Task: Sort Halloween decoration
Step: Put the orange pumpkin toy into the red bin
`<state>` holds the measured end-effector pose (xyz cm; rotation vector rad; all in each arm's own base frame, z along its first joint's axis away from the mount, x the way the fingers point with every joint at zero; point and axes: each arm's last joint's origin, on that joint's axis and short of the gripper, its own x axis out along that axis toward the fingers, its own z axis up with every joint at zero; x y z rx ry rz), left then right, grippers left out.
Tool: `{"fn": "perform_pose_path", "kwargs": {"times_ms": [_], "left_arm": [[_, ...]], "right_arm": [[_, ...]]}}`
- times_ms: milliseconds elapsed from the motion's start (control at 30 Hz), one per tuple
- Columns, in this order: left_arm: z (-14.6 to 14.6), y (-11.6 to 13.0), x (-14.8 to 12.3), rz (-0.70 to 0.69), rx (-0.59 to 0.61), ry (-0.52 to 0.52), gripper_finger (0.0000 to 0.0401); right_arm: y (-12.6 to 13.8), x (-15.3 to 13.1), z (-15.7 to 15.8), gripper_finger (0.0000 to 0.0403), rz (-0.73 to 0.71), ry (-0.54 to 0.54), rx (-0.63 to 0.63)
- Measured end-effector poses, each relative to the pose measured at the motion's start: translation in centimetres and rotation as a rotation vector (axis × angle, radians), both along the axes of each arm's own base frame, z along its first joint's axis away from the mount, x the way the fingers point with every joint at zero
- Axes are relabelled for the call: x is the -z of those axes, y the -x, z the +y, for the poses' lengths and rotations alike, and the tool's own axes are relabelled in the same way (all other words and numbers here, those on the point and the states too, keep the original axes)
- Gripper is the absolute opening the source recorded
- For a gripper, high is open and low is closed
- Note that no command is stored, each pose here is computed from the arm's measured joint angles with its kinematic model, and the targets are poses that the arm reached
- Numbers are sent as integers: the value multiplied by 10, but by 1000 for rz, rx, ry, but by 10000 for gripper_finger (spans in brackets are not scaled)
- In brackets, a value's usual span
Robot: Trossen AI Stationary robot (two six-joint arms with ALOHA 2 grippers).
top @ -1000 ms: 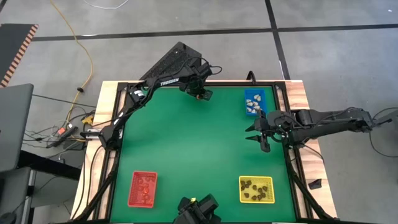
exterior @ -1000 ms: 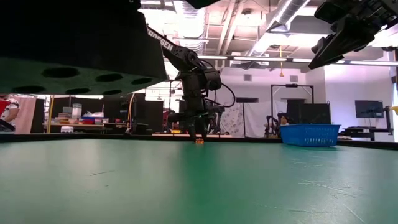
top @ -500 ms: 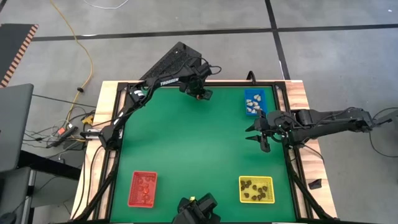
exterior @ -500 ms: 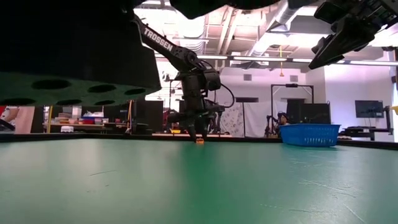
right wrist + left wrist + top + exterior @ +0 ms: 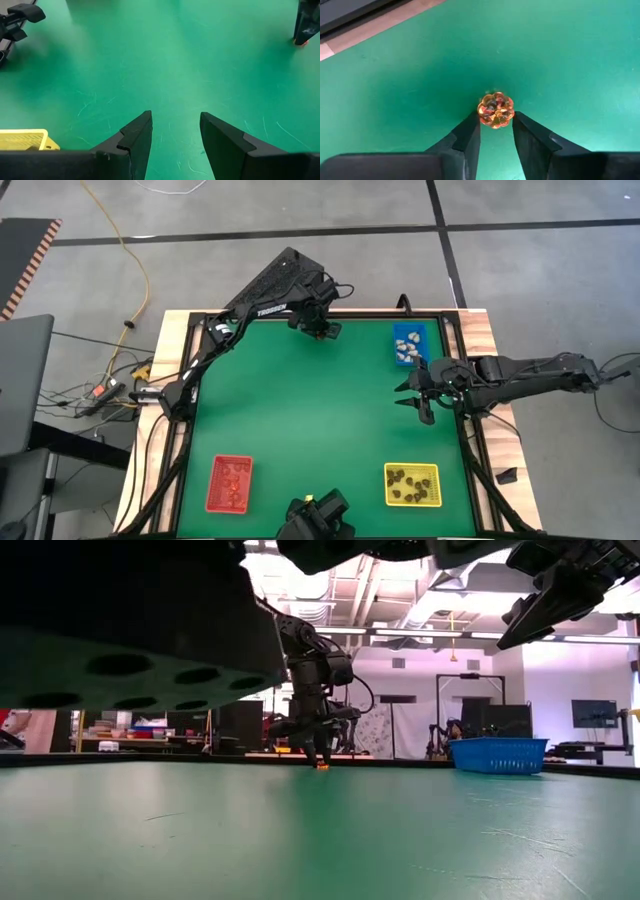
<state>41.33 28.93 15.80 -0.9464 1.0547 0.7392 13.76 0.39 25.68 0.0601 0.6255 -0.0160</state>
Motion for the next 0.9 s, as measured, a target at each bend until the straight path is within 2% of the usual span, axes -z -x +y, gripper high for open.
{"fn": "perform_pose_path", "kwargs": {"times_ms": [133, 333, 567, 667, 767, 900], "left_arm": [[0, 0, 0, 1, 1, -2, 85], [0, 0, 0, 0, 12, -6, 85], [-4, 0, -3, 11, 98, -22, 86], [-12, 1, -17, 7, 145, -14, 86], [-25, 4, -42, 6, 208, -27, 86], [-53, 10, -64, 104, 312, -34, 86]], "right_arm": [[0, 0, 0, 196, 0, 0, 0], [0, 0, 0, 196, 0, -1, -1], [0, 0, 0, 196, 0, 1, -2], [0, 0, 0, 196, 0, 1, -2], [0, 0, 0, 196, 0, 1, -2], [0, 0, 0, 196, -1, -18, 11]]}}
